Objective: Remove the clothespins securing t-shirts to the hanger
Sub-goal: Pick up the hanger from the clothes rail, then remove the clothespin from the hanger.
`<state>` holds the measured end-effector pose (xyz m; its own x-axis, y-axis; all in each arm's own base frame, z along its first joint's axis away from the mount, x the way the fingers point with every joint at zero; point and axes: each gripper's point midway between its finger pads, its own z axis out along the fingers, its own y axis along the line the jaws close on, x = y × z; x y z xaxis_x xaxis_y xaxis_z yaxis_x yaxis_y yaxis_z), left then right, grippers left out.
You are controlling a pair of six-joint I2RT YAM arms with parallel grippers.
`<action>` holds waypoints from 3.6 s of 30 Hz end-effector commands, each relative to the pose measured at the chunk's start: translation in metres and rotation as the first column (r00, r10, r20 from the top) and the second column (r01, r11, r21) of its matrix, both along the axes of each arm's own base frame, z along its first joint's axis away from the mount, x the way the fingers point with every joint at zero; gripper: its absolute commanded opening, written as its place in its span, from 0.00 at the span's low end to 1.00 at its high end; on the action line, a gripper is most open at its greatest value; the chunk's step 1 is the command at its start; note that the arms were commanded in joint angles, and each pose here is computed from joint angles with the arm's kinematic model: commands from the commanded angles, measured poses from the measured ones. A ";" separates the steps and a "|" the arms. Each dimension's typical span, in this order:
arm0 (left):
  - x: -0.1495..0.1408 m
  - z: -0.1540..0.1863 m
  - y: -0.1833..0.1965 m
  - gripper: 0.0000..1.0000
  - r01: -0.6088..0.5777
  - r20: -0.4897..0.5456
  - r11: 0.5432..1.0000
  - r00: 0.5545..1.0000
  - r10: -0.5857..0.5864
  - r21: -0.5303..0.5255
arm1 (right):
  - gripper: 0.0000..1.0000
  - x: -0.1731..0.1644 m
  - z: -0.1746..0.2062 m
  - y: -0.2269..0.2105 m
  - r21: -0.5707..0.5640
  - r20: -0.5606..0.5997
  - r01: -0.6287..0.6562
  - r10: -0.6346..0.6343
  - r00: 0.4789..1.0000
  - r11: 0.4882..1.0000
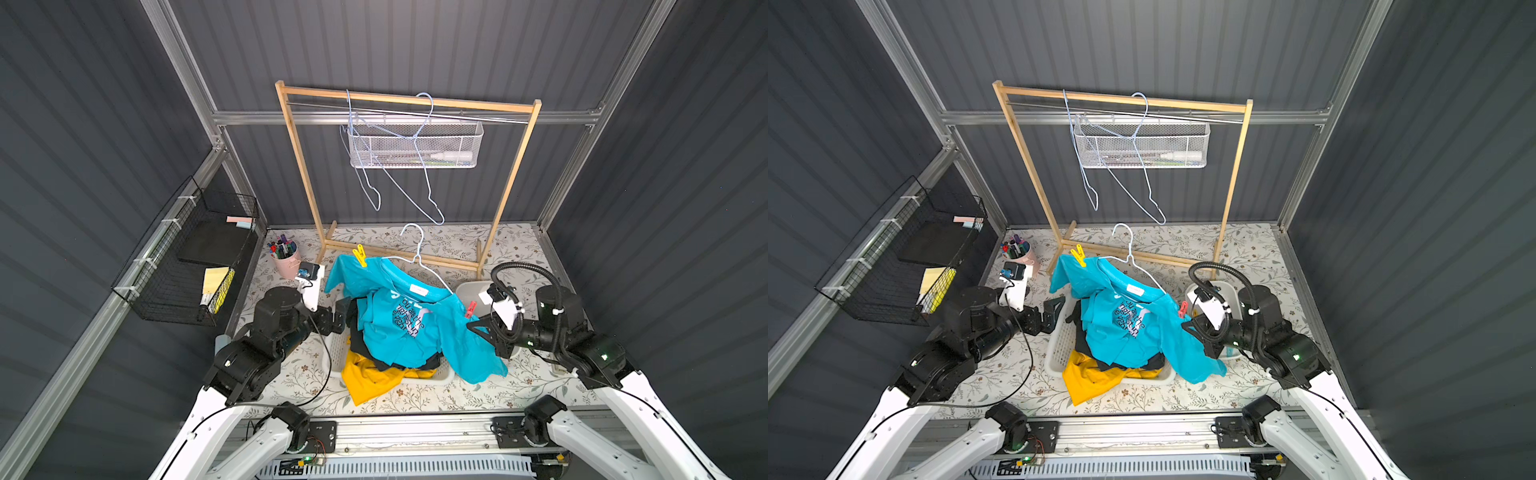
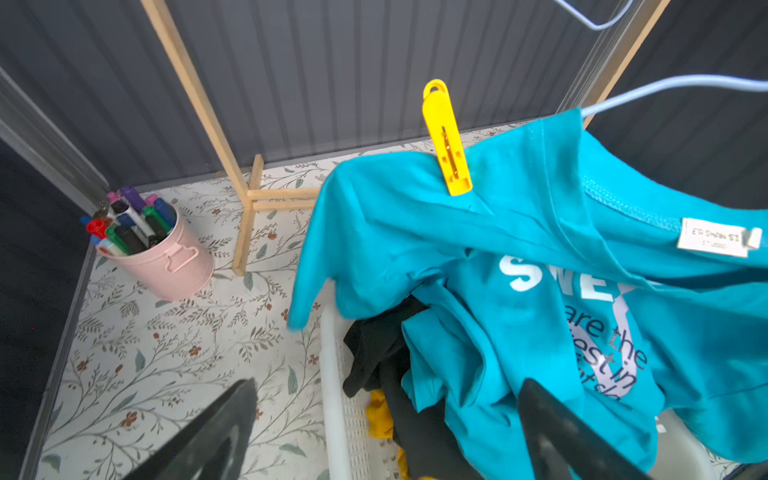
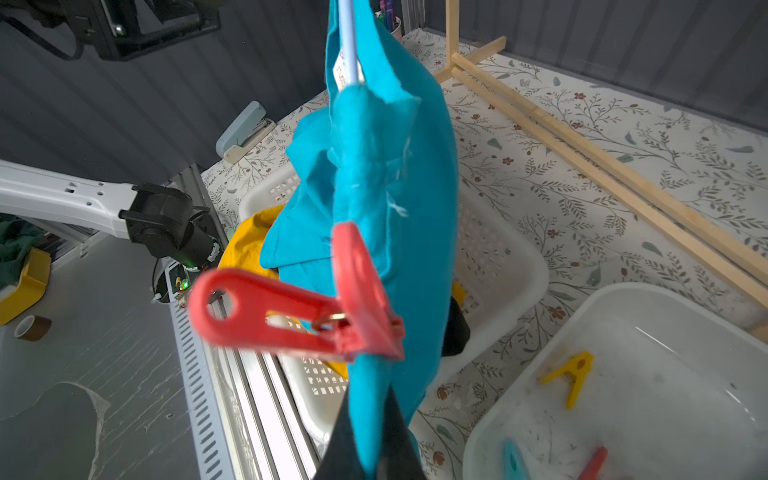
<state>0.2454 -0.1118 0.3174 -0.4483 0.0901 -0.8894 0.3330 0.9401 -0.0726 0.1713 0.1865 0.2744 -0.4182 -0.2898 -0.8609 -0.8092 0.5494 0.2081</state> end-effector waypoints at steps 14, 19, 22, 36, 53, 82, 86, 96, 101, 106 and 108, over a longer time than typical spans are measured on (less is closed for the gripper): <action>0.055 0.051 -0.097 1.00 0.349 0.106 0.930 0.935 -0.338 -0.112 | 0.00 0.011 -0.022 0.016 -0.010 0.005 0.033 -0.033 0.999 0.999; 0.064 0.063 -0.111 0.99 0.394 0.148 0.908 0.915 -0.374 -0.143 | 0.00 0.019 -0.025 0.021 -0.051 0.005 0.042 -0.041 0.999 0.998; 0.065 0.074 -0.118 0.95 0.419 0.170 0.890 0.905 -0.391 -0.179 | 0.00 0.021 -0.024 0.024 -0.046 0.010 0.050 -0.049 0.999 0.998; 0.072 0.057 -0.146 0.68 0.491 0.175 0.810 0.871 -0.459 -0.321 | 0.00 0.021 -0.025 0.026 -0.059 0.007 0.043 -0.043 0.999 0.997; 0.073 0.044 -0.171 0.09 0.546 0.168 0.763 0.836 -0.522 -0.347 | 0.00 0.019 -0.029 0.027 -0.052 0.002 0.033 -0.033 0.999 0.998; 0.052 0.021 -0.166 0.00 0.666 0.221 0.743 0.736 -0.640 -0.066 | 0.66 0.001 0.002 -0.014 -0.125 0.137 0.115 -0.097 0.986 0.986; 0.053 0.005 -0.156 0.00 0.622 0.198 0.781 0.773 -0.603 -0.054 | 0.69 0.004 -0.004 -0.010 -0.193 0.097 0.080 -0.063 0.993 0.978; 0.056 -0.001 -0.146 0.00 0.570 0.192 0.821 0.811 -0.553 -0.039 | 0.72 0.006 -0.018 0.026 -0.274 0.025 -0.068 0.078 0.997 0.959; 0.059 0.003 -0.141 0.00 0.540 0.202 0.841 0.828 -0.522 -0.039 | 0.68 0.010 -0.031 0.034 -0.339 0.014 -0.069 0.078 0.997 0.938; 0.057 0.006 -0.142 0.00 0.548 0.209 0.835 0.823 -0.529 -0.042 | 0.68 0.015 -0.030 0.039 -0.354 0.070 -0.052 0.082 0.994 0.934; 0.056 0.006 -0.142 0.00 0.551 0.213 0.834 0.820 -0.531 -0.042 | 0.68 0.019 -0.035 0.037 -0.382 0.076 -0.036 0.070 0.995 0.923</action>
<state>0.3023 -0.2591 0.3217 -0.1955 0.1747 -0.9650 0.8142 0.5774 -0.0605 0.1808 0.2261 0.2371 -0.3490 -0.6085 -0.7127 -0.8581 0.5132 -0.0180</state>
